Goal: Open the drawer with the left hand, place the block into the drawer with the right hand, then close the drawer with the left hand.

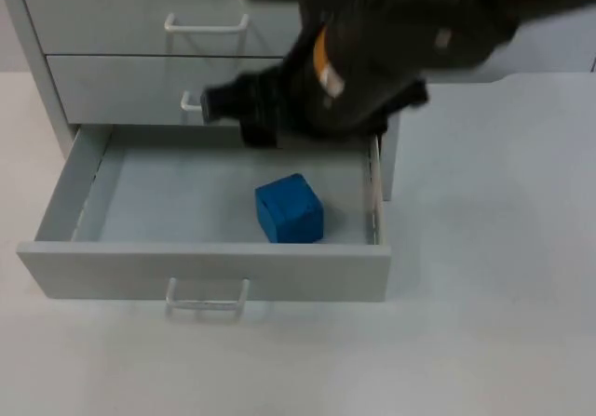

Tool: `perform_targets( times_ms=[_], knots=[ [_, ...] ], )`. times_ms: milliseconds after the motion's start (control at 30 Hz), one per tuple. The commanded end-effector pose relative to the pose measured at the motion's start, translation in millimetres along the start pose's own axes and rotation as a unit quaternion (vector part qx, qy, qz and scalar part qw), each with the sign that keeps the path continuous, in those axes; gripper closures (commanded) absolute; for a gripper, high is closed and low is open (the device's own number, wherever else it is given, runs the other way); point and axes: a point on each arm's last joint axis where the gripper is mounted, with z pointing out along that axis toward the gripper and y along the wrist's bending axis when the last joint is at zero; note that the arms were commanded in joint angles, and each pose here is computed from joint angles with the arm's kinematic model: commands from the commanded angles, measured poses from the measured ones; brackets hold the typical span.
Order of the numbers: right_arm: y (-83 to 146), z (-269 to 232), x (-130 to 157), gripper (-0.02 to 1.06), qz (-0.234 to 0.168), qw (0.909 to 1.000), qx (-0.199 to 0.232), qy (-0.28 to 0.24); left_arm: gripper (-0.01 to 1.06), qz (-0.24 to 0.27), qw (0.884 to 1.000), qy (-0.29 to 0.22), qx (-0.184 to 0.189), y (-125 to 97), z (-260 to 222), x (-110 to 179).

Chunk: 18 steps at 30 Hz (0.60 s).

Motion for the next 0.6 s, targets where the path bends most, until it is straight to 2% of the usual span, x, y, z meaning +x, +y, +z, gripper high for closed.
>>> perform_targets(
  times_ms=[0, 100, 233, 267, 400, 567],
  knots=[
    [3, -38, -7, 0.4, -0.033, 0.9992, 0.0, 0.021, 0.0, 0.0, 1.0, -0.008, -0.003, 1, -2, -1],
    [1, -62, -2, 0.4, -0.057, 0.9981, -0.003, 0.023, 0.0, 0.0, 1.0, -0.008, -0.003, 1, -2, -1],
    [-18, -98, 17, 0.4, -0.057, 0.998, -0.006, 0.026, 0.0, 0.001, 1.0, -0.009, -0.004, 1, -2, -1],
    [-18, -98, 17, 0.4, -0.057, 0.998, -0.006, 0.026, 0.0, 0.001, 1.0, -0.009, -0.004, 1, -2, -1],
    [-41, -119, 49, 0.4, -0.066, 0.9969, 0.001, 0.044, 0.0, 0.001, 1.0, -0.009, -0.004, 1, -2, -1],
    [-52, -127, 66, 0.4, -0.069, 0.9963, 0.002, 0.052, 0.0, 0.001, 1.0, -0.009, -0.004, 1, -2, -1]
  ],
)
